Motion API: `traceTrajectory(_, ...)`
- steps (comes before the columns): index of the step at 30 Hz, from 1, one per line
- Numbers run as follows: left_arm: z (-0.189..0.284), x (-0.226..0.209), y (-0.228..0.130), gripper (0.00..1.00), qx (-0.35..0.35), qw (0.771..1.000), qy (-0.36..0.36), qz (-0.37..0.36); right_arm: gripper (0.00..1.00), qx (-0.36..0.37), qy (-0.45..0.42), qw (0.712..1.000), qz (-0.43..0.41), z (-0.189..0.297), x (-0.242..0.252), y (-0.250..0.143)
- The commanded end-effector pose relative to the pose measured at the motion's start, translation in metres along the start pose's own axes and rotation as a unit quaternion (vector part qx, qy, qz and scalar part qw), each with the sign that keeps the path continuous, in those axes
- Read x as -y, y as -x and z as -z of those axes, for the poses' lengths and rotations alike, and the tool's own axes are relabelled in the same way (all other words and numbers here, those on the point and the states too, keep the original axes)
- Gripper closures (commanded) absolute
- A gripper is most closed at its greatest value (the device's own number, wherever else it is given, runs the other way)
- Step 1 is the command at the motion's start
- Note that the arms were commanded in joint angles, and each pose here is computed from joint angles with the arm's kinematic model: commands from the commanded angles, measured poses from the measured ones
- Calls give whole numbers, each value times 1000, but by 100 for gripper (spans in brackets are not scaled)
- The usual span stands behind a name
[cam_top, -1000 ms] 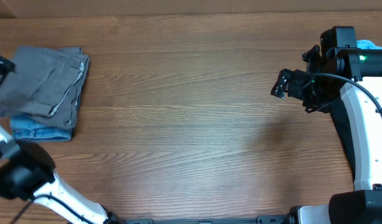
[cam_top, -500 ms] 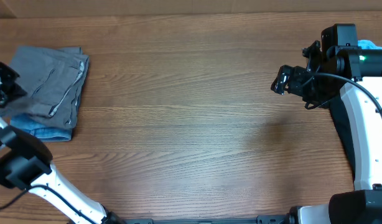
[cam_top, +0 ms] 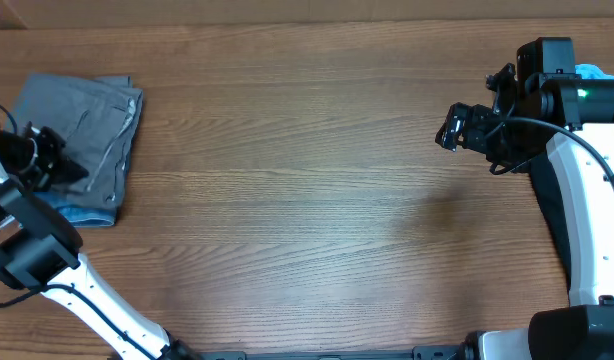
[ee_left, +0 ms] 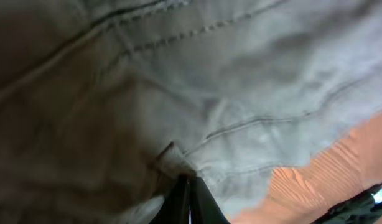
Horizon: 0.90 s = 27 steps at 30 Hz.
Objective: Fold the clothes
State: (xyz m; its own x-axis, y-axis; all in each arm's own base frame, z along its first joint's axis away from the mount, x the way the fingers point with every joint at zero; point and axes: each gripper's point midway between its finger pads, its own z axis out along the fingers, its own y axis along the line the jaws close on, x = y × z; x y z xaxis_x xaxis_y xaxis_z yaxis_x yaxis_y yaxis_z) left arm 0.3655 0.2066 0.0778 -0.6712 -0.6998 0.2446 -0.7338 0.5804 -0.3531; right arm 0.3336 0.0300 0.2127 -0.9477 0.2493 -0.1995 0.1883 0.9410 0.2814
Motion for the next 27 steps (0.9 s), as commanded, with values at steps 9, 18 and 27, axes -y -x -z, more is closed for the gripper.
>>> traceTrajectory(9,-105,-28,-22,96,-60,996,-70,20,0,2,-5,1000,2,-1,2,1)
traceTrajectory(18,-62,9,-21,96,-41,985,-169,7,0,2,-5,1000,2,-1,2,1)
traceTrajectory(27,81,74,-13,96,122,966,-218,-70,0,2,-5,1000,2,-1,2,1)
